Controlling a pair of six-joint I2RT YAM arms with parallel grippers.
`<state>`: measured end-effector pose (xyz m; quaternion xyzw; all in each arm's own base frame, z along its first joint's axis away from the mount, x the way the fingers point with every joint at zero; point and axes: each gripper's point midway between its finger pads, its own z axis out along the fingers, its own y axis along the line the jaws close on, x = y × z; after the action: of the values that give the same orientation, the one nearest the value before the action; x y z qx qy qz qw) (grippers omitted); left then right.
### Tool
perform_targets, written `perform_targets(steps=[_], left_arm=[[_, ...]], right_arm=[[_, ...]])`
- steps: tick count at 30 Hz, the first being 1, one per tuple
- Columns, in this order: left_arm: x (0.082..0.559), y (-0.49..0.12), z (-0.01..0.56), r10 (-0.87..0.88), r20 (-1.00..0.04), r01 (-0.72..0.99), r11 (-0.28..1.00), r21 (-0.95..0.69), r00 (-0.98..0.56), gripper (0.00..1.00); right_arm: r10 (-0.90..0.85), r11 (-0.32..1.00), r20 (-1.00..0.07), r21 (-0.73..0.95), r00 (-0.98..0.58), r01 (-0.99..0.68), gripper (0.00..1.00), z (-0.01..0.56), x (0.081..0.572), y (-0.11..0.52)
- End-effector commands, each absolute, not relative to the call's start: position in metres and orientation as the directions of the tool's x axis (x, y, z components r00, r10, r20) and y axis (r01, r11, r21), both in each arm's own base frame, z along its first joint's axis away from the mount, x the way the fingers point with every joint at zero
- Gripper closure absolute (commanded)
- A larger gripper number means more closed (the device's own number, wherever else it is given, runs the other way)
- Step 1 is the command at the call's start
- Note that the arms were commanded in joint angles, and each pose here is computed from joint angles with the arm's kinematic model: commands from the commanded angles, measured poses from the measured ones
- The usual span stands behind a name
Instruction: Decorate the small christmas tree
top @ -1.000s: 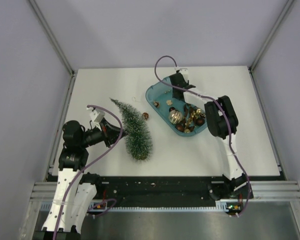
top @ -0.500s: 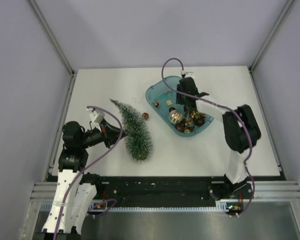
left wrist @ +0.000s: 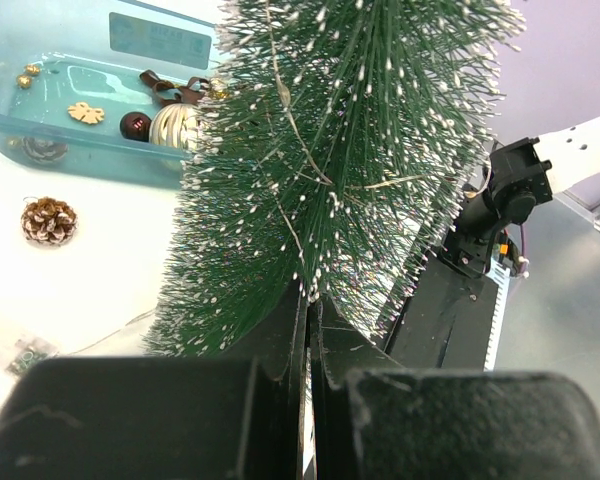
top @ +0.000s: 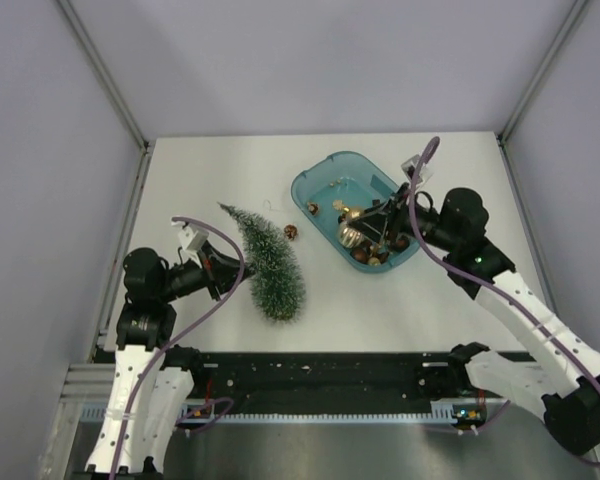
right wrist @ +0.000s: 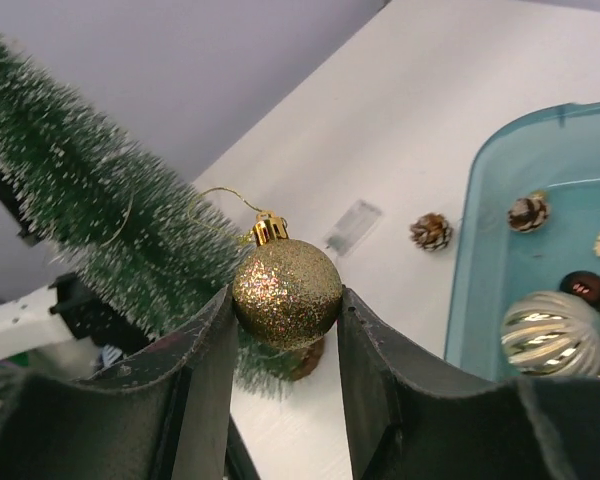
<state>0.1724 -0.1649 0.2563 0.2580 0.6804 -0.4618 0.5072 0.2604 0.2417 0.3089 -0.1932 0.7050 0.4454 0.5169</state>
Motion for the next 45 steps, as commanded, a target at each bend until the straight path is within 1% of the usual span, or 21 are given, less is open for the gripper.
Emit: perform_targets(steps=[1, 3, 7, 11, 16, 28, 37, 45], left_arm=[[0.167, -0.167, 0.262, -0.121, -0.936, 0.841, 0.413, -0.349, -0.329, 1.00], [0.167, -0.167, 0.262, -0.121, -0.937, 0.842, 0.413, -0.348, -0.328, 1.00], [0.166, -0.167, 0.263, -0.122, -0.938, 0.840, 0.417, -0.346, -0.326, 1.00], [0.166, -0.167, 0.264, -0.121, -0.938, 0.839, 0.420, -0.346, -0.326, 1.00], [0.166, -0.166, 0.263, -0.117, -0.938, 0.839, 0.420, -0.345, -0.327, 1.00], [0.166, -0.166, 0.261, -0.114, -0.934, 0.835, 0.422, -0.353, -0.337, 1.00], [0.166, -0.166, 0.258, -0.105, -0.936, 0.835, 0.426, -0.348, -0.336, 1.00], [0.166, -0.166, 0.258, -0.104, -0.935, 0.835, 0.426, -0.349, -0.338, 1.00]], right_arm=[[0.110, 0.375, -0.881, 0.466, -0.461, -0.801, 0.69, 0.300, 0.219, 0.253], [0.071, 0.360, -0.883, 0.456, -0.464, -0.814, 0.70, 0.297, 0.211, 0.260], [-0.021, 0.377, -0.893, 0.410, -0.450, -0.831, 0.70, 0.286, 0.205, 0.278], [-0.063, 0.359, -0.894, 0.395, -0.444, -0.846, 0.70, 0.282, 0.201, 0.292], [-0.069, 0.362, -0.896, 0.388, -0.439, -0.848, 0.71, 0.280, 0.202, 0.293], [-0.075, 0.300, -0.905, 0.380, -0.419, -0.875, 0.72, 0.287, 0.199, 0.318], [-0.102, 0.294, -0.897, 0.385, -0.429, -0.875, 0.73, 0.281, 0.203, 0.327], [-0.082, 0.272, -0.907, 0.377, -0.412, -0.885, 0.75, 0.293, 0.204, 0.331]])
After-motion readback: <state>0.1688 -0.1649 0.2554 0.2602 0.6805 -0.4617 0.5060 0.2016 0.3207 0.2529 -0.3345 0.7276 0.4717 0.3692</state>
